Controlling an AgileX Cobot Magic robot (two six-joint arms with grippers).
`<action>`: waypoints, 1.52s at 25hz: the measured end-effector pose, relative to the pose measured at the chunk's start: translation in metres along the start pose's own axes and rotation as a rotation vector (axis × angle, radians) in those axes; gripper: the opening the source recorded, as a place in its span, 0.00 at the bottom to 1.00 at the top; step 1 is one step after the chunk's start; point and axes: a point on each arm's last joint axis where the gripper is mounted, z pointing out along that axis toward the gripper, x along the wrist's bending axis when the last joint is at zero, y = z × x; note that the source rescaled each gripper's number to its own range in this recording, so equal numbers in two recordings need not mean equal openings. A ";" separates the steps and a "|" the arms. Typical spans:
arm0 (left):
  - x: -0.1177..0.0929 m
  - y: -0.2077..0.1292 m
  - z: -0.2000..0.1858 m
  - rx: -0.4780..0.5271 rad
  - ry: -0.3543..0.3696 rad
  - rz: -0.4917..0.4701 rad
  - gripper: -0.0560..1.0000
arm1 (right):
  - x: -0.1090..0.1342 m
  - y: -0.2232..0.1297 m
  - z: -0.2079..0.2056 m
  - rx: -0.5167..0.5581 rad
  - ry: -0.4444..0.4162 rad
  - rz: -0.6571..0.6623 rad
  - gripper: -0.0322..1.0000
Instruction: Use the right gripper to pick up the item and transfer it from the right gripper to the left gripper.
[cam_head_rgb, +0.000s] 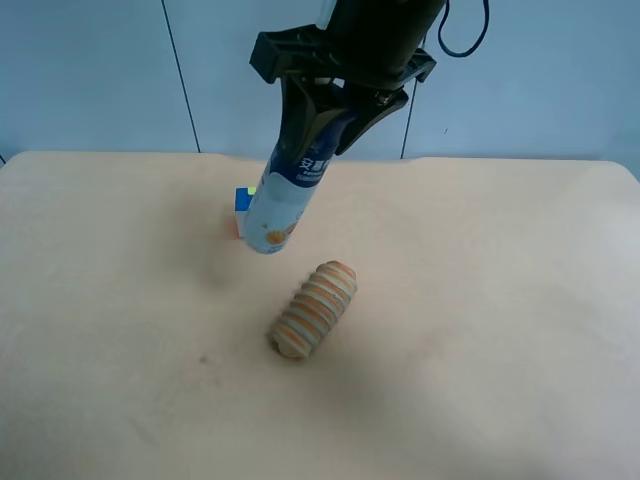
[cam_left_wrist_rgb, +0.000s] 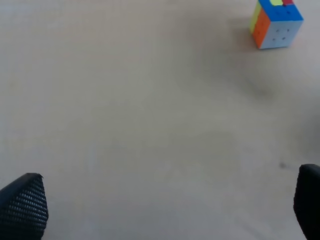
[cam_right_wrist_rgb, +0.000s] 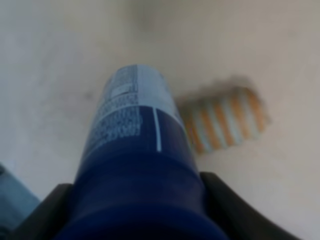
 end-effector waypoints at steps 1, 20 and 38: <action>-0.002 0.000 0.000 0.000 -0.018 -0.003 1.00 | 0.003 0.000 0.001 0.002 0.008 -0.006 0.04; -0.044 0.050 0.038 0.135 -0.548 0.283 1.00 | 0.030 0.002 -0.001 -0.033 0.240 -0.060 0.04; -0.062 0.068 0.108 0.232 -0.614 0.395 1.00 | 0.038 0.008 -0.004 -0.096 0.334 -0.050 0.04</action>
